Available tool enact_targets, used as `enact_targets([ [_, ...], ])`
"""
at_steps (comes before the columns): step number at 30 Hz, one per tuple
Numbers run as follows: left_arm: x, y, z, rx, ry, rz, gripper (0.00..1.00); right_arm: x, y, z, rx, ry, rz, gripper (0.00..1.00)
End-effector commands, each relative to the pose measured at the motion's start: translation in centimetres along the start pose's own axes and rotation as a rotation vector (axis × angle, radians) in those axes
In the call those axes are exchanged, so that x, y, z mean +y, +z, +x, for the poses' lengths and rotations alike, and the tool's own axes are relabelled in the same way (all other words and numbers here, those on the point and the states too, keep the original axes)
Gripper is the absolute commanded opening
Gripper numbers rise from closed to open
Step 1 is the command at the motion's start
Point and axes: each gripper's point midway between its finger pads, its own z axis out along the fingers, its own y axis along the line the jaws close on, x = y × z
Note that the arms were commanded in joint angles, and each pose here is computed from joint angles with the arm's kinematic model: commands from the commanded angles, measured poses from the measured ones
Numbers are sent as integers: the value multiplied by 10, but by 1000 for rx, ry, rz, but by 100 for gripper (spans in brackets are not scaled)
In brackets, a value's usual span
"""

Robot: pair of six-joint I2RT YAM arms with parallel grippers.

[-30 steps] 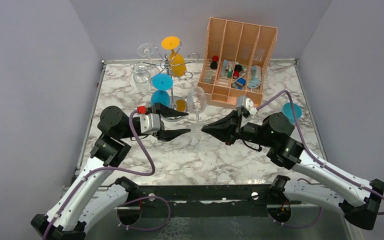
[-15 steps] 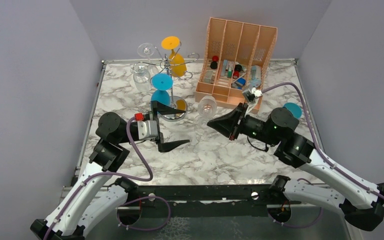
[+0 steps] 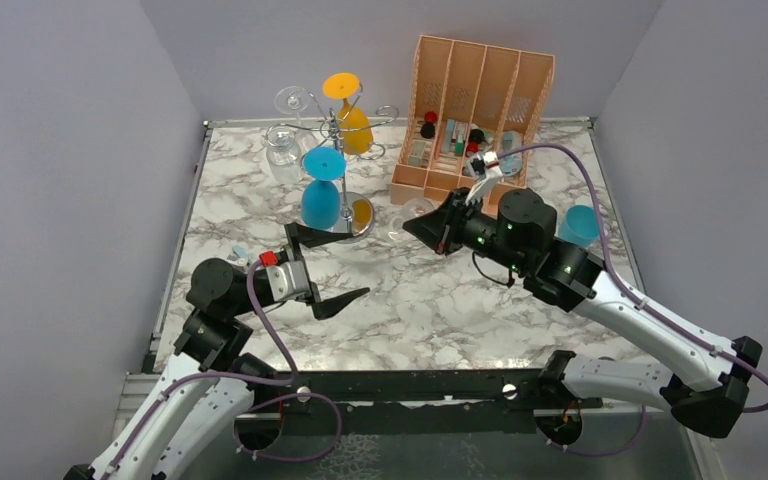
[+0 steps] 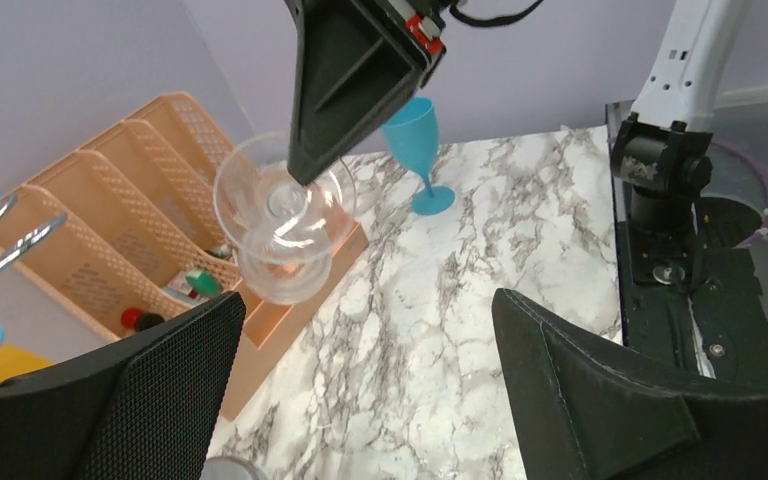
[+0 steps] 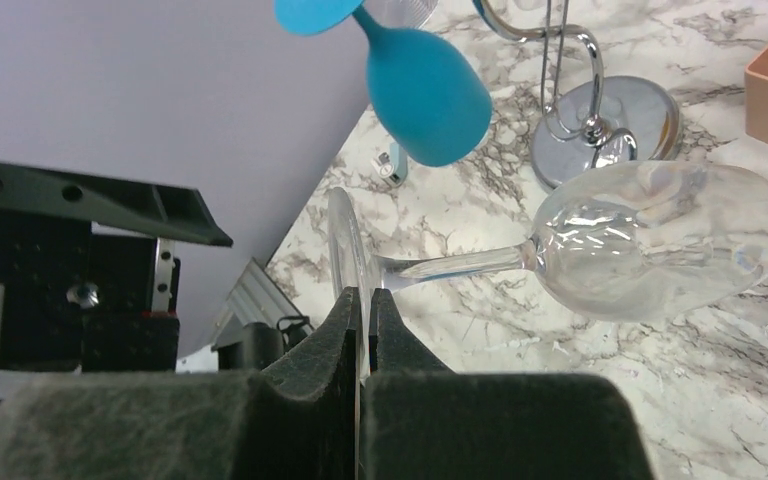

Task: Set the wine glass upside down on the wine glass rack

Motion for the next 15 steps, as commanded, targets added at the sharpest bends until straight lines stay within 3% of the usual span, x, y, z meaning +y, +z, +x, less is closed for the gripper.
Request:
enact_targets([
  [1, 9, -11, 16, 24, -41, -128, 99, 10, 6, -44, -139, 91, 30, 1],
  [15, -3, -30, 58, 16, -44, -201, 99, -24, 25, -95, -333, 325, 170, 1],
])
